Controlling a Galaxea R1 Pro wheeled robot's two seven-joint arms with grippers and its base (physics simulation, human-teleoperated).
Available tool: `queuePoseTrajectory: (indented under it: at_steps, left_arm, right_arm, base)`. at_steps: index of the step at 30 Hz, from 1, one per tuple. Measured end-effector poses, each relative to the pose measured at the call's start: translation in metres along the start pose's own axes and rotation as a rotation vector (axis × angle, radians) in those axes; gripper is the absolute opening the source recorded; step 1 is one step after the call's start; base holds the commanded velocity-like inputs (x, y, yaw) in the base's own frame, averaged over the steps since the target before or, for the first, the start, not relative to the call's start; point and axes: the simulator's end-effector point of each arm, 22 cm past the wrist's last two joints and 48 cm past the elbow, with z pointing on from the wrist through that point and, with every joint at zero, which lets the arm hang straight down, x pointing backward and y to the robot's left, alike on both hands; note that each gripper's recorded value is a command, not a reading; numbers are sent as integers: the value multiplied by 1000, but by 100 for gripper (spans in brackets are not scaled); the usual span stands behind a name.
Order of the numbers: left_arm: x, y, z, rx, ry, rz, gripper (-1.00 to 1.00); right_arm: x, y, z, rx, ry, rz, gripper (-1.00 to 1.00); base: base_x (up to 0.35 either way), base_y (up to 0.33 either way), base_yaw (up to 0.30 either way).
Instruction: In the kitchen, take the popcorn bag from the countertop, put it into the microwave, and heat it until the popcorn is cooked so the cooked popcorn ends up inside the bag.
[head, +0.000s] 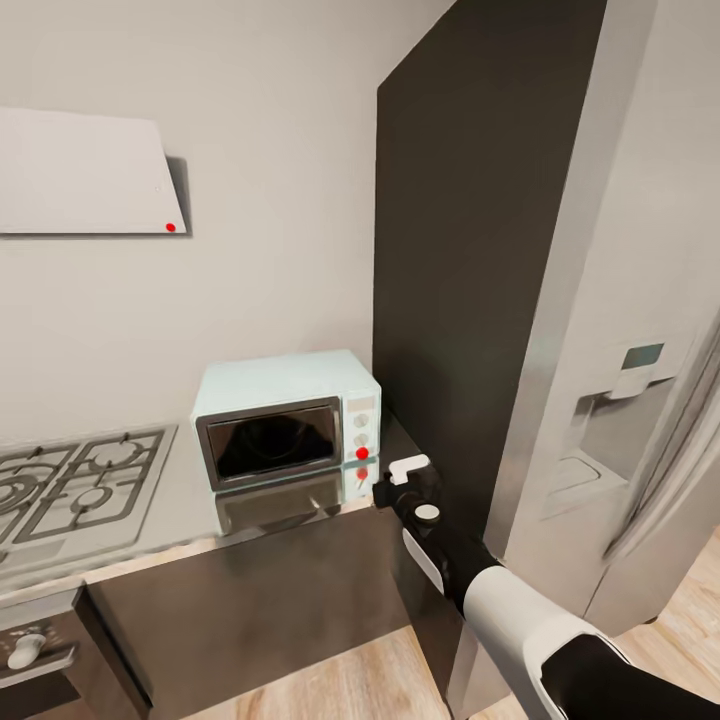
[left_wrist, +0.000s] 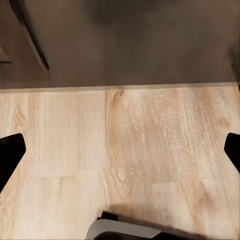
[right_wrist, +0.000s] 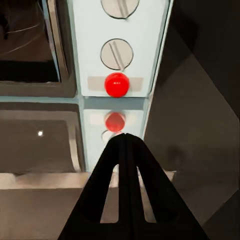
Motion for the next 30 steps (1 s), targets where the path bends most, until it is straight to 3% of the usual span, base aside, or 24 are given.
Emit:
queuePoseTrajectory:
  at_steps: [4, 6, 8, 30]
  left_arm:
    - [11, 6, -2, -10, 24, -2, 100]
    - [40, 6, -6, -12, 81, -10, 100]
    - [53, 3, -5, -7, 100, -16, 100]
    - [59, -7, -1, 9, 105, -17, 100]
  right_arm:
    - [2, 2, 0, -7, 4, 0, -100]
    - [3, 2, 0, -8, 6, -1, -100]
    - [4, 2, 0, -9, 6, -1, -100]
    - [26, 3, -3, -9, 42, 0, -100]
  base:
    - [58, 28, 0]
    - [11, 6, 0]
    - [5, 2, 0]
    - [56, 53, 0]
